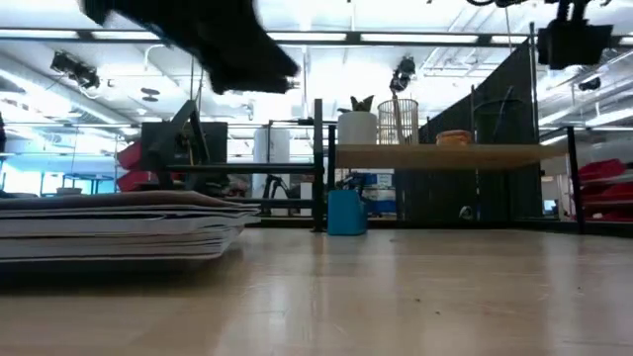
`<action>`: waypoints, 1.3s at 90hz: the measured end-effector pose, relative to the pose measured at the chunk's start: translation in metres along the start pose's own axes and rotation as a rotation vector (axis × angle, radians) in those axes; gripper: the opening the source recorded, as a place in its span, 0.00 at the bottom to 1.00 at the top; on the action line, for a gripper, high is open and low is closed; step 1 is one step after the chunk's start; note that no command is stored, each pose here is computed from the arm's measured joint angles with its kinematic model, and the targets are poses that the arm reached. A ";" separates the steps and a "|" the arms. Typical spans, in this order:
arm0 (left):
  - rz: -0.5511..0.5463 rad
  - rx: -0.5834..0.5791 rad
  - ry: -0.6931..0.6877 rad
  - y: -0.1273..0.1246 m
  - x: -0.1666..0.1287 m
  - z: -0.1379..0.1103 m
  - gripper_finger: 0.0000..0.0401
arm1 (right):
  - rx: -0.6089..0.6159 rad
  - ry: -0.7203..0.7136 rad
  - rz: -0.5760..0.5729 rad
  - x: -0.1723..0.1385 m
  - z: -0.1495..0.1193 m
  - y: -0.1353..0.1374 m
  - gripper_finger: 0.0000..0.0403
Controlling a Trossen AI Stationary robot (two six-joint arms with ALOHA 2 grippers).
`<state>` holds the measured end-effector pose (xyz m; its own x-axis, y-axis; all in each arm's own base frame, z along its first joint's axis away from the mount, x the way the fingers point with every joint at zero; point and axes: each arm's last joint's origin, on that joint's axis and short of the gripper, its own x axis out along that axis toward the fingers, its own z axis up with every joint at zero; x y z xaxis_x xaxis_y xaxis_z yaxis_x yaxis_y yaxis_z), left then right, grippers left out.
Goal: Stock shelves
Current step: Remove the blue tape dispenser from under the shelf
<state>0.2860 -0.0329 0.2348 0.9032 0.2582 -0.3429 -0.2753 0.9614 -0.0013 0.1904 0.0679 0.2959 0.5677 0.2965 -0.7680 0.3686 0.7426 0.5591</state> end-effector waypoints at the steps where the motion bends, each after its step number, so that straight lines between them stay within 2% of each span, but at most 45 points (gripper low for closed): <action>1: -0.001 -0.001 -0.003 0.002 0.003 0.000 0.60 | 0.008 -0.002 0.000 0.000 0.001 0.000 0.76; 7: -0.032 0.028 -0.006 0.013 0.018 -0.003 0.60 | 0.050 -0.009 -0.004 0.000 0.003 -0.002 0.76; 17: -0.062 0.158 -0.008 0.026 0.041 -0.011 0.60 | 0.095 -0.016 0.000 0.000 0.004 -0.002 0.76; 37: -0.015 0.340 0.046 0.046 0.082 -0.027 0.60 | 0.200 0.019 0.023 0.000 0.004 -0.002 0.76; 48: -0.018 0.383 0.070 0.051 0.109 -0.029 0.59 | 0.249 0.044 0.037 0.000 0.003 -0.001 0.76; 62: 0.009 0.385 0.130 0.056 0.137 -0.031 0.53 | 0.292 0.055 0.042 0.000 0.002 -0.001 0.76; 85: 0.056 0.409 0.258 0.056 0.146 -0.021 0.47 | 0.303 0.047 0.043 0.000 0.003 0.000 0.76; 103: 0.080 0.427 0.349 0.059 0.145 -0.026 0.47 | 0.292 0.007 0.022 0.000 0.004 -0.001 0.76; 117: 0.072 0.427 0.366 0.062 0.144 -0.029 0.47 | 0.283 0.000 0.018 0.000 0.004 -0.001 0.76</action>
<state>0.3894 0.0607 0.1581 0.6930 0.3474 -0.6317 -0.1053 0.9156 0.3880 0.1929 0.0646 0.2966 0.5758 0.3082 -0.7573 0.5491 0.5405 0.6375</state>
